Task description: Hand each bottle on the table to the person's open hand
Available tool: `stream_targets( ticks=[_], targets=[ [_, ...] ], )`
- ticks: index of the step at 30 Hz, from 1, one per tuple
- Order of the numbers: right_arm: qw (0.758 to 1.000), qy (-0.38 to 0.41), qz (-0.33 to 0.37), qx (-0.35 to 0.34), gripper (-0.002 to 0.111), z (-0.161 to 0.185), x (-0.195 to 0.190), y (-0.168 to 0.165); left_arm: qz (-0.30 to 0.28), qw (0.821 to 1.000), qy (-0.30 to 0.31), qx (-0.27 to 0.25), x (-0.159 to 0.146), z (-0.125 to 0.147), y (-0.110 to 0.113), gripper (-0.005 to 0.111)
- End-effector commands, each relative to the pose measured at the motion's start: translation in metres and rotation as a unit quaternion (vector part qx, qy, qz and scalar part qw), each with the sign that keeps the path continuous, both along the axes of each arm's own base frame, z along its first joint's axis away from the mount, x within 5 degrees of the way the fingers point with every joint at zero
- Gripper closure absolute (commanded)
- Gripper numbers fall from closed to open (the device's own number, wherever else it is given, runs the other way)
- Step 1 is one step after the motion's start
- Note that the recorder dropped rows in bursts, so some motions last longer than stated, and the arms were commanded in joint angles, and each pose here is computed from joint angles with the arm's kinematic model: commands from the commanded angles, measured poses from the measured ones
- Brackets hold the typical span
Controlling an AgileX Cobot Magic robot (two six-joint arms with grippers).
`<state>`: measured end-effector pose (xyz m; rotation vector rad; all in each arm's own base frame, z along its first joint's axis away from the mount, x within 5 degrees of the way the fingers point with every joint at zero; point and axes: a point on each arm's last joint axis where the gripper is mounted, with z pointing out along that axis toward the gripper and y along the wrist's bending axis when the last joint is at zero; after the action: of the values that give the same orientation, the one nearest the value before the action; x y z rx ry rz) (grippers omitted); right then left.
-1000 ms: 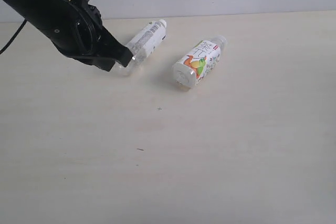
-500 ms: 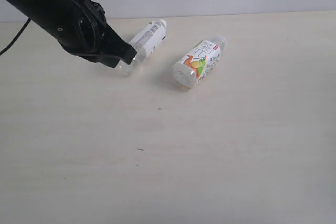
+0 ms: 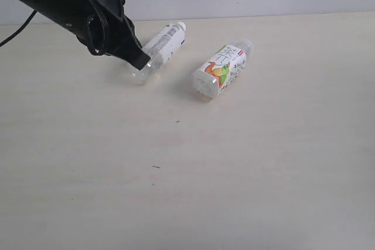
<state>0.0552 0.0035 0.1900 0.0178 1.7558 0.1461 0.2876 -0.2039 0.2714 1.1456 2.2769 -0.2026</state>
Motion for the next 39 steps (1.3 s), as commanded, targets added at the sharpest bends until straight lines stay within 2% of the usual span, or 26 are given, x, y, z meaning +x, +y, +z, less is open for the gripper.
stream_targets(
  ticks=[1, 11, 19, 30, 36, 39],
  targets=[
    [1.000, -0.005, 0.001, -0.001, 0.108, 0.000, 0.000, 0.000, -0.047, 0.998, -0.035, 0.007, 0.002, 0.002, -0.002, 0.107],
    [1.000, -0.005, 0.001, -0.001, 0.108, 0.000, 0.000, 0.000, -0.040, 0.993, -0.105, -0.021, 0.013, 0.011, -0.004, 0.107],
    [1.000, -0.005, 0.001, -0.001, 0.108, 0.000, 0.000, 0.000, -0.020, 0.983, -0.171, -0.063, 0.023, 0.021, -0.008, 0.107],
    [1.000, -0.005, 0.001, -0.001, 0.108, 0.000, 0.000, 0.000, -0.021, 0.973, -0.216, -0.073, 0.032, 0.020, -0.012, 0.107],
    [1.000, -0.005, 0.001, -0.001, 0.108, 0.000, 0.000, 0.000, -0.024, 0.974, -0.218, -0.064, 0.041, 0.003, -0.017, 0.107],
    [1.000, -0.005, 0.001, -0.001, 0.108, 0.000, 0.000, 0.000, -0.016, 0.974, -0.213, -0.071, 0.043, 0.003, -0.018, 0.107]
  ],
)
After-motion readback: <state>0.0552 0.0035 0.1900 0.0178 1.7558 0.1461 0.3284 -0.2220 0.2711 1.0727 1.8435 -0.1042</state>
